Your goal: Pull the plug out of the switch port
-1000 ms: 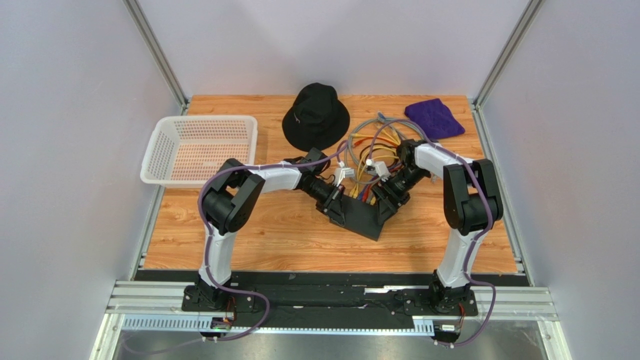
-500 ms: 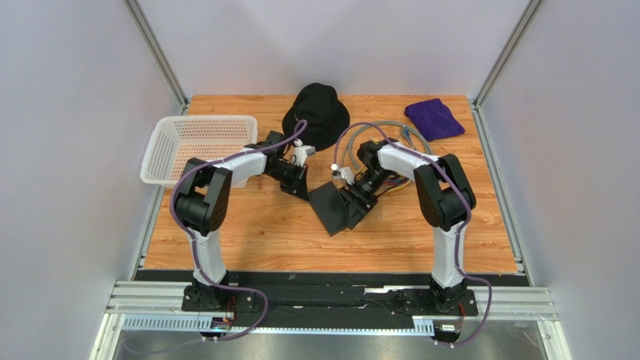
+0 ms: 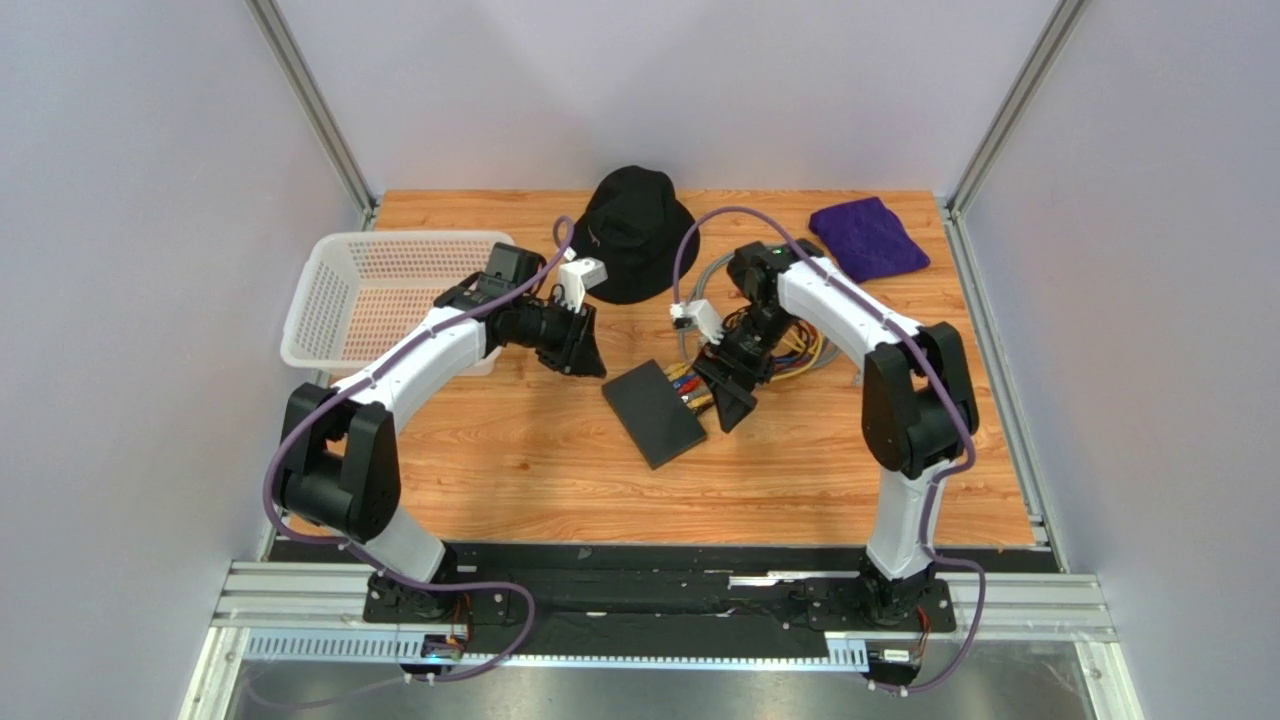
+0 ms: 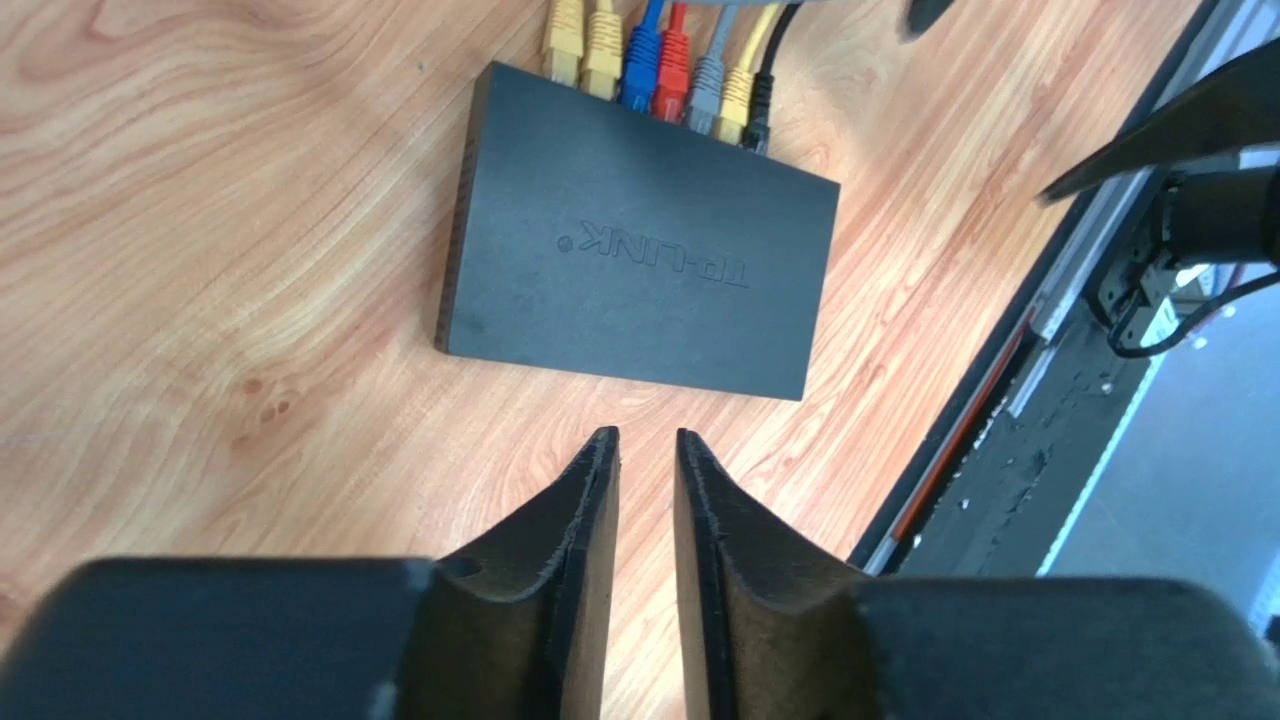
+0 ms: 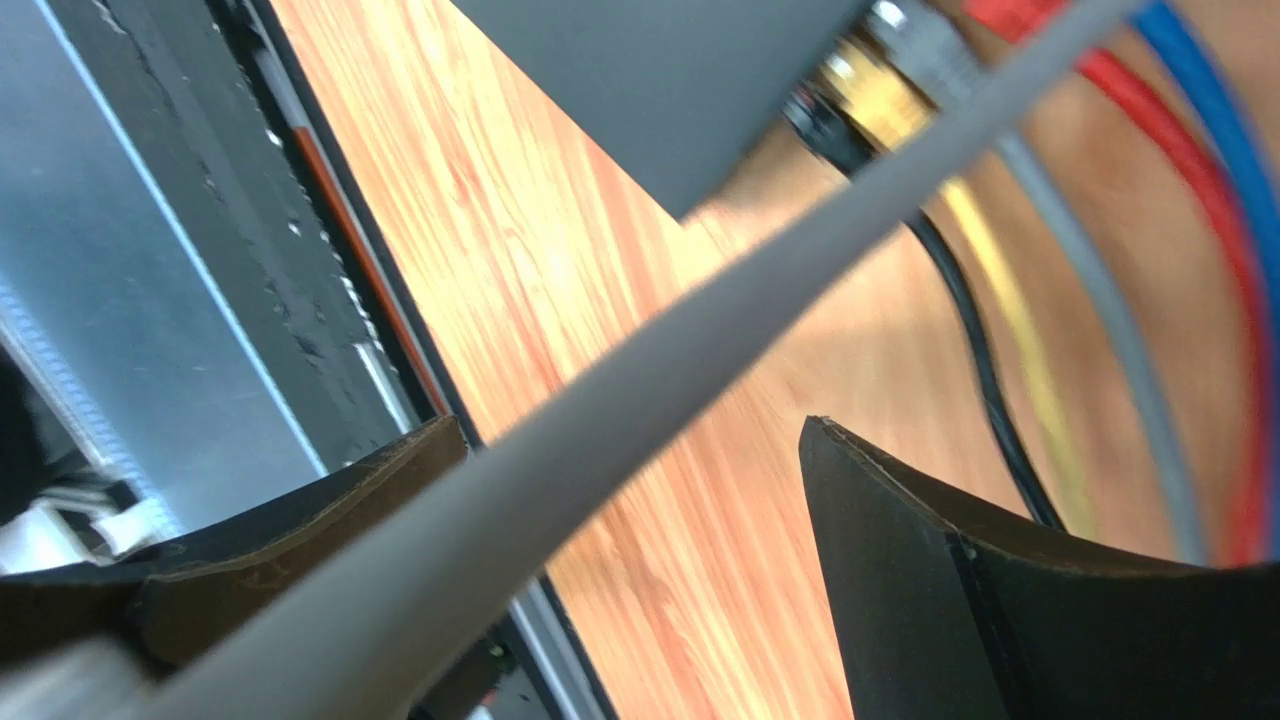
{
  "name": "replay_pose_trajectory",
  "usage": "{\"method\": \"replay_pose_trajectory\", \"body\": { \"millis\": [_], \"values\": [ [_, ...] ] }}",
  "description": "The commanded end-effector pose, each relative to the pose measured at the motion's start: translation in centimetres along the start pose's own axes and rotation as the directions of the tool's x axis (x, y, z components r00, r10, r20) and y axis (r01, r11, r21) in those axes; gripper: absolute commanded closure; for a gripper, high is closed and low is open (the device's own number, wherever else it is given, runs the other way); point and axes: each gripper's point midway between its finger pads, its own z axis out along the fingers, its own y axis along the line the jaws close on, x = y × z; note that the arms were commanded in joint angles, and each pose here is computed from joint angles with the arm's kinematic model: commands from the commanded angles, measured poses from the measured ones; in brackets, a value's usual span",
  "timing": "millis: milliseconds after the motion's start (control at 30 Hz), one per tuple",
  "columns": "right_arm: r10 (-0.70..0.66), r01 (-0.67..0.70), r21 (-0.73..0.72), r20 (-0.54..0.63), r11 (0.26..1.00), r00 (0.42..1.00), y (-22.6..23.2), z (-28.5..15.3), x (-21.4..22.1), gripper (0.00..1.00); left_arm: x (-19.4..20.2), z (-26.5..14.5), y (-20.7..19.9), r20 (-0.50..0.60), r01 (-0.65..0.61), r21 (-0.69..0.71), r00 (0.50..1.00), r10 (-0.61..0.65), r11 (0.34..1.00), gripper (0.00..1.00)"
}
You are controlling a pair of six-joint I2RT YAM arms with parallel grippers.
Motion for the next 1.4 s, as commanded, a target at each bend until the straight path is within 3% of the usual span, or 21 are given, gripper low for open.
{"method": "replay_pose_trajectory", "body": {
  "millis": [0,167,267,367,467,500,600,767,1033,1167,1367],
  "values": [
    [0.035,-0.041,-0.059,-0.107,0.997,0.994,4.5,-6.0,4.8,0.14,0.2,0.6,0.8,-0.016,0.088,-0.039,0.996,-0.089,0.995,0.62],
    [-0.133,0.122,0.128,0.079,0.984,0.988,4.7,-11.7,0.4,0.14,-1.9,1.4,1.8,0.008,0.117,-0.057,0.993,-0.116,0.992,0.59],
    [-0.141,0.108,0.216,0.141,0.97,0.98,3.2,-12.9,-1.9,0.14,-2.6,2.1,2.3,-0.012,0.136,-0.054,0.99,-0.137,0.989,0.59],
    [-0.115,0.078,0.206,0.174,0.975,0.978,2.5,-12.8,-3.3,0.15,-2.5,2.7,2.6,-0.026,0.143,-0.044,0.989,-0.144,0.989,0.57],
    [-0.084,0.045,0.209,0.185,0.977,0.979,1.2,-12.4,-4.3,0.17,-2.2,2.6,2.7,-0.032,0.148,-0.036,0.988,-0.15,0.988,0.48],
    [-0.089,0.051,0.208,0.179,0.977,0.98,0.7,-12.0,-4.3,0.18,-2.0,2.5,2.9,-0.033,0.151,-0.039,0.988,-0.152,0.988,0.42],
    [-0.119,0.077,0.27,0.144,0.96,0.982,-2.0,-10.0,-4.3,0.2,-1.3,2.1,3.9,-0.034,0.169,-0.075,0.984,-0.172,0.983,0.39],
    [-0.124,0.098,0.282,0.077,0.954,0.989,-3.7,-8.9,-4.9,0.22,-0.6,-0.5,4.2,0.024,0.168,-0.101,0.986,-0.166,0.981,0.38],
    [-0.077,0.097,0.254,-0.09,0.962,0.993,-4.3,-7.2,-2.6,0.23,0.5,-0.2,5.0,0.013,0.201,-0.106,0.979,-0.201,0.974,0.39],
    [-0.012,0.058,0.272,-0.17,0.961,0.985,-4.9,-5.8,-0.6,0.29,0.2,-0.3,5.4,0.017,0.182,-0.12,0.983,-0.182,0.976,0.39],
    [0.02,0.039,0.266,-0.214,0.963,0.977,-5.1,-5.0,0.4,0.32,1.1,0.0,5.3,0.005,0.197,-0.11,0.98,-0.197,0.974,0.4]
  ]
}}
